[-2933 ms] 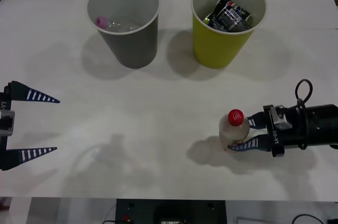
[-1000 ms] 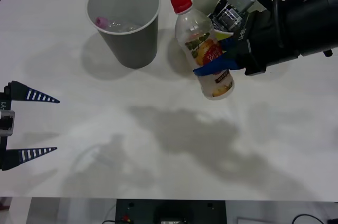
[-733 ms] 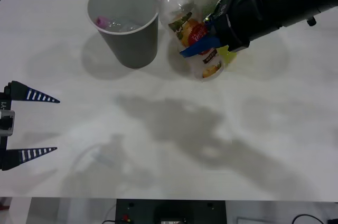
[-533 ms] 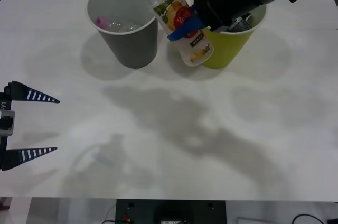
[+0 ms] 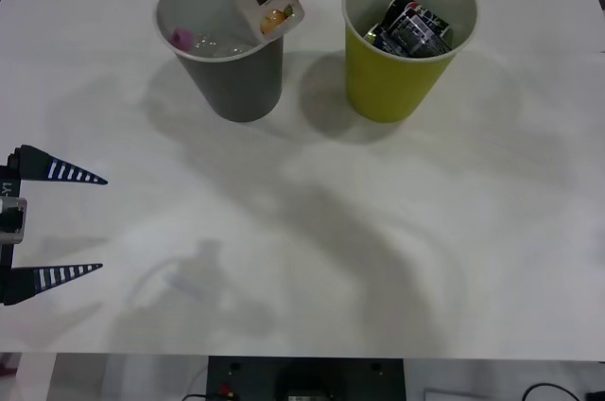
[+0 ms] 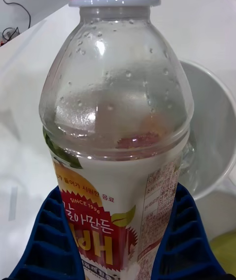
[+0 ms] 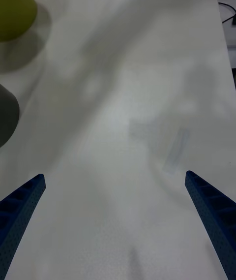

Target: Put the can into the green bin and the plastic bottle into the gray bin

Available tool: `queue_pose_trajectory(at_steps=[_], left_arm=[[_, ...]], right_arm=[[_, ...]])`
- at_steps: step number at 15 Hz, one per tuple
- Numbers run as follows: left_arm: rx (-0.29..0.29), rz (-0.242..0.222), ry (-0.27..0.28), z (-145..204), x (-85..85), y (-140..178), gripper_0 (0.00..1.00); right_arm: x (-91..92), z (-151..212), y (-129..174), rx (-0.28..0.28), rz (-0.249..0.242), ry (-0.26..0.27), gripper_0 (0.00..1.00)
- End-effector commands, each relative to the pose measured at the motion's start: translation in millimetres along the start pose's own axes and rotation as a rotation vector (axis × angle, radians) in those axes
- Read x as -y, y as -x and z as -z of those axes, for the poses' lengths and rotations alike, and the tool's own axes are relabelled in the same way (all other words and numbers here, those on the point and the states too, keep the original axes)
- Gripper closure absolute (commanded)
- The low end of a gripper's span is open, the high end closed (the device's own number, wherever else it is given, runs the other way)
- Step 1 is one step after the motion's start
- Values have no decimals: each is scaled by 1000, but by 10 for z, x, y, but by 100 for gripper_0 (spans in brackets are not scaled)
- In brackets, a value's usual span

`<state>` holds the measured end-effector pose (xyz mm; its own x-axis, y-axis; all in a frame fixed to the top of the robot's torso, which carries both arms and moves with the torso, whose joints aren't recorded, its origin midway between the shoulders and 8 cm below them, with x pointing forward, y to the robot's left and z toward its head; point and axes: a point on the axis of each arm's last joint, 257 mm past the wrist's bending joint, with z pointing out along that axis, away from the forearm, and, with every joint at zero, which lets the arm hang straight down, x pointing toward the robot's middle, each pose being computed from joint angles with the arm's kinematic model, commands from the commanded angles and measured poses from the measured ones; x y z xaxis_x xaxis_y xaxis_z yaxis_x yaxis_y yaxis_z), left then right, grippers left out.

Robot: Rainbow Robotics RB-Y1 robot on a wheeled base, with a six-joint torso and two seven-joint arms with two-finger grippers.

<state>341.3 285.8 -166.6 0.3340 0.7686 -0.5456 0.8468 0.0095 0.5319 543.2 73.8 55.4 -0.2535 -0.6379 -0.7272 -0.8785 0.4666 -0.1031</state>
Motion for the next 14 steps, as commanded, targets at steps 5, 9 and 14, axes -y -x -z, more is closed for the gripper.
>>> queue_pose_trajectory(at_steps=[5, 9, 14], left_arm=[[0, 0, 0, 0, 0, 0, 2], [0, 0, 0, 0, 0, 0, 2], [0, 0, 0, 0, 0, 0, 2]], right_arm=[[153, -438, 333, 30, -12, -93, 100], [174, -532, 420, 54, -20, -111, 94], [178, -520, 417, 56, 16, -103, 0]])
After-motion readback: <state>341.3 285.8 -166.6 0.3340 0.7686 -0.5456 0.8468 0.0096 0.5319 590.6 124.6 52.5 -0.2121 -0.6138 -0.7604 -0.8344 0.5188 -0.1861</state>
